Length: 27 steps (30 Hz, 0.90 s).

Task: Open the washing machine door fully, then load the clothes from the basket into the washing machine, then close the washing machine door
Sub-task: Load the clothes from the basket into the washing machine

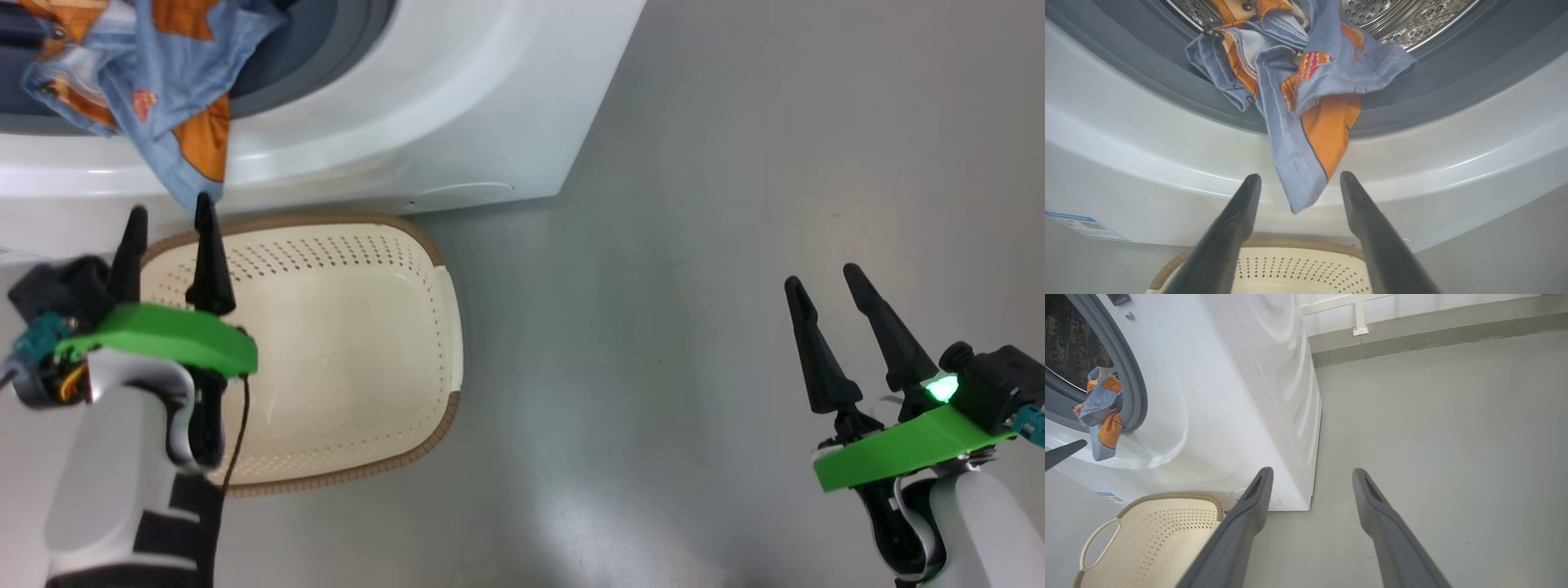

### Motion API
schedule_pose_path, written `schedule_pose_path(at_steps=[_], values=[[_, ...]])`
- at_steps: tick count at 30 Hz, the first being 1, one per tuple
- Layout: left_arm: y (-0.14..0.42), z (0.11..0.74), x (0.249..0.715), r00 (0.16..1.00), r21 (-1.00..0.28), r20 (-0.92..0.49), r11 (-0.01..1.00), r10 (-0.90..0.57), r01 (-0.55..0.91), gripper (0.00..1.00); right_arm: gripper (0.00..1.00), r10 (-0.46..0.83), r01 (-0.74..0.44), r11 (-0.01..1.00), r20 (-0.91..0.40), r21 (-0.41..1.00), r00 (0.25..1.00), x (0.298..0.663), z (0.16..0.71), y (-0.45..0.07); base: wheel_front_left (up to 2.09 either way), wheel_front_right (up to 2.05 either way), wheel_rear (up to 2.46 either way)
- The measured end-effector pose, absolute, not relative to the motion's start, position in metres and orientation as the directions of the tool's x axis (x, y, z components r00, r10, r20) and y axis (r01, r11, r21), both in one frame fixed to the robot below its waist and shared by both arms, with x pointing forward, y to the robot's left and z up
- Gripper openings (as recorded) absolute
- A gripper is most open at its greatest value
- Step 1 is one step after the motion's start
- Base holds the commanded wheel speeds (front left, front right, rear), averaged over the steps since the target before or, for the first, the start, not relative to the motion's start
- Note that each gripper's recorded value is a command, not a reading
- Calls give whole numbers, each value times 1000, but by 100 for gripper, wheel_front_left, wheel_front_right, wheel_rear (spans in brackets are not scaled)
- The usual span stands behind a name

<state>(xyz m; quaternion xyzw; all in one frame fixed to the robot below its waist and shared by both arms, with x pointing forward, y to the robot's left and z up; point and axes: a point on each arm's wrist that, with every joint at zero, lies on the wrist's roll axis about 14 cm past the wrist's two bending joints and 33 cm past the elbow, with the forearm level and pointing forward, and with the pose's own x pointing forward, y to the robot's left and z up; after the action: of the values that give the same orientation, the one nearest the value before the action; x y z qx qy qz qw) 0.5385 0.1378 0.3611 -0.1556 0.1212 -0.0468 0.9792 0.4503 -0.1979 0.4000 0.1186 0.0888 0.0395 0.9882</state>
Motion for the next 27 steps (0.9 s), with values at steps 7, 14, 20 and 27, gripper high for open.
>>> schedule_pose_path(at_steps=[7, 14, 20, 27], values=[[131, 349, 559, 958, -317, -247, 946, -147, 64, 100, 100, 91, -45, 971, -185, 237, 979, 452, 391, -201, 0, 0, 0], [127, 338, 572, 948, -310, -274, 948, -159, 70, 100, 100, 81, -37, 972, -186, 230, 979, 456, 389, -205, 0, 0, 0], [121, 337, 583, 946, -307, -273, 948, -174, 86, 36, 100, 73, -27, 973, -197, 229, 978, 455, 385, -207, 0, 0, 0], [122, 358, 594, 964, -311, -204, 945, -170, 101, 0, 100, 76, -31, 971, -183, 235, 980, 460, 388, -205, 0, 0, 0]])
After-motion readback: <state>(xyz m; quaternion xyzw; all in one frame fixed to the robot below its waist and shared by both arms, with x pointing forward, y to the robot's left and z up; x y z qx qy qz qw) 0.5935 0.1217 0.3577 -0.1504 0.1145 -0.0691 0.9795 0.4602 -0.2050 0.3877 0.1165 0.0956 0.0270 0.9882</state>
